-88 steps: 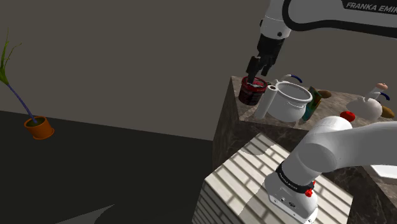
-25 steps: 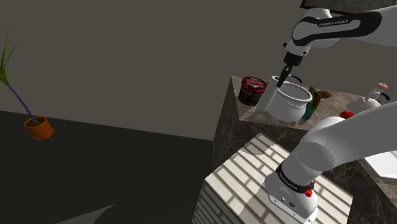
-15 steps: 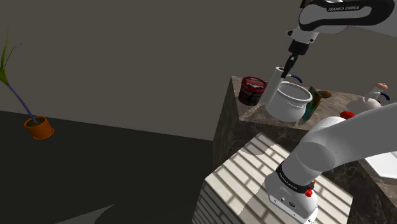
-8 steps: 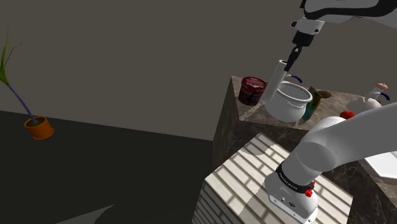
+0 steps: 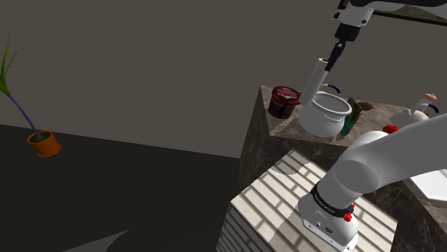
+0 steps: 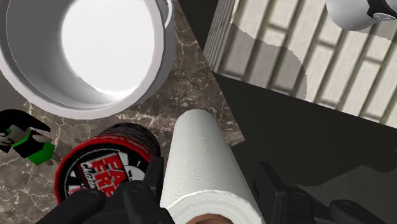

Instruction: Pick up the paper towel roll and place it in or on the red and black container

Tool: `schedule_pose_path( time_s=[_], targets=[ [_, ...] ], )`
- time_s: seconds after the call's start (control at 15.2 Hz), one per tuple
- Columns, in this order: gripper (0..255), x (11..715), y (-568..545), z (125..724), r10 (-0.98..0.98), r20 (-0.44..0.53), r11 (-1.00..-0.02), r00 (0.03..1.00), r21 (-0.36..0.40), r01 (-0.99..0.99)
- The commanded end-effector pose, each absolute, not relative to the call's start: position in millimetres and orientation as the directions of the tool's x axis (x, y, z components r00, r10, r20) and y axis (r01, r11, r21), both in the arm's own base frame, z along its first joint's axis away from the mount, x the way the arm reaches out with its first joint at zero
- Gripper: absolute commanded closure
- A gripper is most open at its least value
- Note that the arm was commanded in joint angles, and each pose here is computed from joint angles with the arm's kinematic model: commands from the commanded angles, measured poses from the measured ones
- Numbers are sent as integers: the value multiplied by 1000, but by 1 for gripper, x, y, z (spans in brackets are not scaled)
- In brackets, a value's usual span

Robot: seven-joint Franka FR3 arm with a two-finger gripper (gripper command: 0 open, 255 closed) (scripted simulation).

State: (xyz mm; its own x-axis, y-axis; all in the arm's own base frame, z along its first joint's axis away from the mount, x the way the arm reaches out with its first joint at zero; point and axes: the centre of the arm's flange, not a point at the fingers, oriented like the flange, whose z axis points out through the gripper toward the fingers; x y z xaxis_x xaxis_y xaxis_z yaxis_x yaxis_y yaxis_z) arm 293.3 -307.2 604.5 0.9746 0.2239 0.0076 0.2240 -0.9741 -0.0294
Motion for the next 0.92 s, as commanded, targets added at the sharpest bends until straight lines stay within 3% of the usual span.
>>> schedule_pose_path(
  time_s=[0.0, 0.26, 0.86],
  targets=[
    [255, 294, -307, 615, 224, 7, -974, 975, -30, 224],
    [255, 294, -307, 636, 224, 7, -974, 975, -30, 224],
    [255, 386, -360, 689, 224, 7, -974, 975, -30, 224]
  ],
)
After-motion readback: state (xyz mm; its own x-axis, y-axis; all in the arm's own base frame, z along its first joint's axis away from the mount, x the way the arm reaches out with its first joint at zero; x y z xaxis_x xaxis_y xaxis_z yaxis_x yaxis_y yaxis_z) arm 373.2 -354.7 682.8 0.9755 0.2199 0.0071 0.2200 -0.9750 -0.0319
